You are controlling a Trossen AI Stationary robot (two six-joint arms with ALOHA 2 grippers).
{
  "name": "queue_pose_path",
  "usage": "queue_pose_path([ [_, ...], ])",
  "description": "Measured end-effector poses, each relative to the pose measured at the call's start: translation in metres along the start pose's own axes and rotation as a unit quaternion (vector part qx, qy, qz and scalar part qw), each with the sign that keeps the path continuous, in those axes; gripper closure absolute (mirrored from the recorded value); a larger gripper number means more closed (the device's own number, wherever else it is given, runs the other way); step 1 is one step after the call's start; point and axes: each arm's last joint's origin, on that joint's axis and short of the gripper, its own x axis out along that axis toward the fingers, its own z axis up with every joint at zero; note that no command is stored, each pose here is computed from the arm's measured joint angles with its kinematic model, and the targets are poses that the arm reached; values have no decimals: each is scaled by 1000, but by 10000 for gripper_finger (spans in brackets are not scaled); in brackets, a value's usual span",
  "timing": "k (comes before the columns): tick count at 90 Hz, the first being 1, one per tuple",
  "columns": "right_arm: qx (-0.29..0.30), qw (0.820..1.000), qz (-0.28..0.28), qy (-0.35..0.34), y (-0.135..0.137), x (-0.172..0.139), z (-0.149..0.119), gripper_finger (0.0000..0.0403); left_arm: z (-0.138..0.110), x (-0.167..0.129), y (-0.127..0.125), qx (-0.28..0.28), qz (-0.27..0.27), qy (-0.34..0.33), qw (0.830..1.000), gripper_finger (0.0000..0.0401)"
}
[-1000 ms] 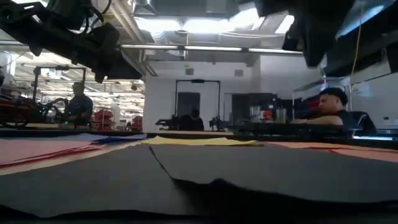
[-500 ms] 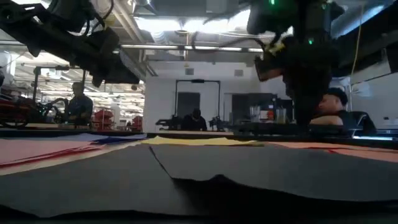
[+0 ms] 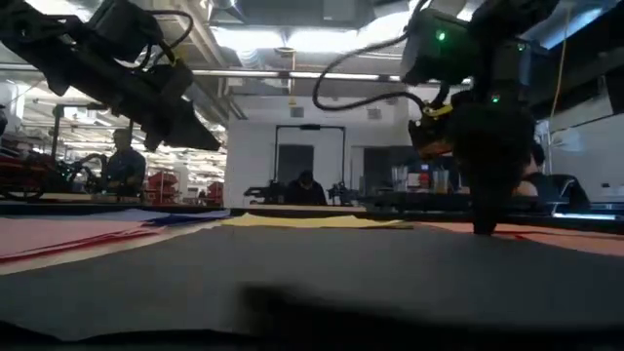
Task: Organize paper
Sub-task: Stack the black paper on top of the other black paper, then stack the orange paper on top of the other orange paper
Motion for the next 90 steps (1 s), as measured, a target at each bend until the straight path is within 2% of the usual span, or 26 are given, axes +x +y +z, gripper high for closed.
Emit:
queue_pose_path([
  [20, -1, 999, 45, -9, 26, 3, -12, 403, -9, 2, -11, -11, -20, 25, 999, 400],
  [29, 0, 999, 43, -19, 32, 4, -16, 403, -14, 1, -19, -2, -22, 30, 999, 400],
  [48, 7, 999, 45, -10, 34, 7, -19, 403, -28, -3, -40, 20, -70, 62, 995, 400],
  [59, -9, 999, 44, -19, 36, 6, -18, 403, -32, -4, -53, 25, -93, 78, 992, 400],
  [65, -24, 999, 23, -20, 35, 0, -19, 403, -32, -3, -60, 33, -94, 77, 992, 400],
  [74, -51, 997, -52, -33, 32, -24, -20, 403, -29, -1, -66, 46, -80, 68, 993, 400],
  [83, -84, 983, -161, -31, 20, -42, -28, 403, -26, 3, -66, 67, -74, 63, 993, 400],
  [90, -97, 972, -209, -45, 11, -49, -29, 402, -22, 5, -64, 73, -65, 57, 994, 400],
])
